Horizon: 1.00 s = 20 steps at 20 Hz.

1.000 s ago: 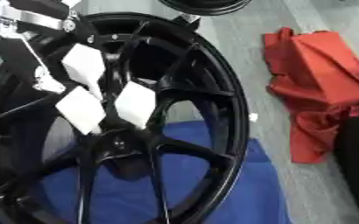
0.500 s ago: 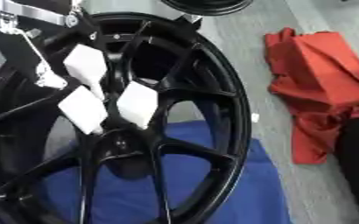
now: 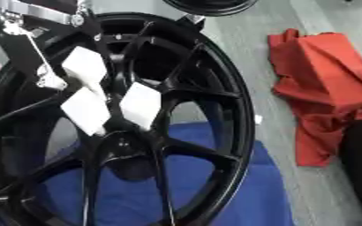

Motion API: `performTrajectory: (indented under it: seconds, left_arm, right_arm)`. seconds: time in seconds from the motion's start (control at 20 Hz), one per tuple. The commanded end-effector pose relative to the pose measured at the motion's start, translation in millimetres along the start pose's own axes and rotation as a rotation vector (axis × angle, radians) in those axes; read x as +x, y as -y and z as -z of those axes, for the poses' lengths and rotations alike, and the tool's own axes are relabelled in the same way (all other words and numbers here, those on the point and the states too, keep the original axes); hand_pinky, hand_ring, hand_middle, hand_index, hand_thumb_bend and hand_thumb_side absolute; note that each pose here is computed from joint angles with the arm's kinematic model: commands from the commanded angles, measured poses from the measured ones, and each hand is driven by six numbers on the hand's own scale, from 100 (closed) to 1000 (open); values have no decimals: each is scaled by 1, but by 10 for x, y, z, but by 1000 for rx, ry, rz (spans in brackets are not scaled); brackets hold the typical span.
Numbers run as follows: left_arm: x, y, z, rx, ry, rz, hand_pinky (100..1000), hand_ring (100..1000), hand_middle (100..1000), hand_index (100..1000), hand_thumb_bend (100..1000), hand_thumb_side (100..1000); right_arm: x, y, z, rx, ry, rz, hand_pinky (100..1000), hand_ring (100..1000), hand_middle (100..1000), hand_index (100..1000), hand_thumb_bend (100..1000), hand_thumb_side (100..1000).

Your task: Pull the pin out of the wheel hub.

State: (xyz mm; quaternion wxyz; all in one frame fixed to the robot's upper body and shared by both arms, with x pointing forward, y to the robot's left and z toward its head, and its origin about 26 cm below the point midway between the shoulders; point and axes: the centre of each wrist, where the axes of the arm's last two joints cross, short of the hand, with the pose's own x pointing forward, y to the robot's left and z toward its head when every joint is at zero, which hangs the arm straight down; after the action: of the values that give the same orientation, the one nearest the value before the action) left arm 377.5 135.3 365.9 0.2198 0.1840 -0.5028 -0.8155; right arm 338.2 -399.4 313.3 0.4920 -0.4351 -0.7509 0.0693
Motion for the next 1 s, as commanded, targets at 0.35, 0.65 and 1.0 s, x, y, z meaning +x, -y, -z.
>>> performTrajectory:
  seconds: [0.35, 0.65, 1.0]
  left_arm:
    - [117, -199, -157, 60, -11, -5, 767, 517, 324, 460, 100, 100]
    - [145, -344, -394, 141, -48, 27, 749, 478, 273, 394, 233, 100]
    - [-67, -545, -1244, 379, -256, -19, 746, 488, 267, 396, 262, 100]
  right_arm:
    - [45, 132, 43, -43, 10, 3, 616, 475, 501, 594, 100, 394]
    - [44, 142, 39, -50, 12, 4, 615, 474, 501, 593, 100, 394]
    - [9, 180, 22, -64, 6, -10, 614, 473, 500, 593, 100, 392]
